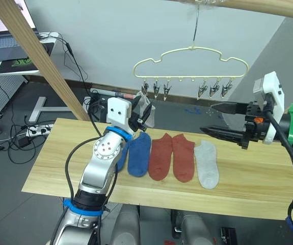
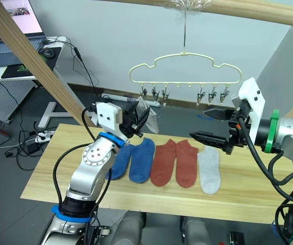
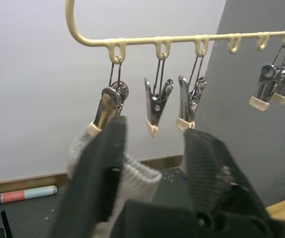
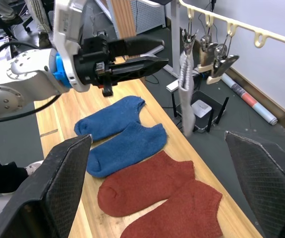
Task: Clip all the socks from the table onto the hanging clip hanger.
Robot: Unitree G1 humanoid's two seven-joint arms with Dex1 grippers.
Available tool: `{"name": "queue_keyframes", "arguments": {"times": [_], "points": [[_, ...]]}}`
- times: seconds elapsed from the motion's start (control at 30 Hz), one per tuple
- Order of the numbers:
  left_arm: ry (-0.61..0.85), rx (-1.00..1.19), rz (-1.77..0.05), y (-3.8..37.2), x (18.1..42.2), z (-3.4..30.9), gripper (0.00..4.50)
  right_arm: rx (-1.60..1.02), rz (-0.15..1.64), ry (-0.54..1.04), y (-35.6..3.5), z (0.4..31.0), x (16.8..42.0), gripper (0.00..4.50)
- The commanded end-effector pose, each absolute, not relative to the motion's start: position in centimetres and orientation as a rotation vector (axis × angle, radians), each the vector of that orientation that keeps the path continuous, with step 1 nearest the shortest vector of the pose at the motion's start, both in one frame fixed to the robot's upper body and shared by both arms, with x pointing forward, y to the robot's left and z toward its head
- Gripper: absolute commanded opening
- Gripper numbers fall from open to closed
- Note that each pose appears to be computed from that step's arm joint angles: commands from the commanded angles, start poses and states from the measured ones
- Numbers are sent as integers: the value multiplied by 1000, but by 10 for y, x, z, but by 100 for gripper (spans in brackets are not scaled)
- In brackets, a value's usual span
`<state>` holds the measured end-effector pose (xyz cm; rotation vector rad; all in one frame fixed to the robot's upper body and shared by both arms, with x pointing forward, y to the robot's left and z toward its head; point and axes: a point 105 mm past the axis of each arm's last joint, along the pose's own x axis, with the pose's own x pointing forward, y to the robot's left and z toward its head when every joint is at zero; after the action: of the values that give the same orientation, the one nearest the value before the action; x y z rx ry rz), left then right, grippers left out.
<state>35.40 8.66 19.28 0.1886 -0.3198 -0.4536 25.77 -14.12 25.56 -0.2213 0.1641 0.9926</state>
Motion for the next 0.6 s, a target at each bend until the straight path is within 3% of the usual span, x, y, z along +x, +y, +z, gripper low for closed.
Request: {"name": "queue_keyframes", "arguments": {"times": [0.03, 0.57, 0.6], "points": [[-370, 167, -460, 79, 354, 207, 135, -262, 981, 121, -142, 265, 249, 450], [-346, 105, -374, 73, 384, 212, 135, -264, 929, 126, -146, 267, 241, 450], [-338, 92, -381, 73, 384, 211, 152, -263, 927, 128, -146, 267, 241, 450]]}}
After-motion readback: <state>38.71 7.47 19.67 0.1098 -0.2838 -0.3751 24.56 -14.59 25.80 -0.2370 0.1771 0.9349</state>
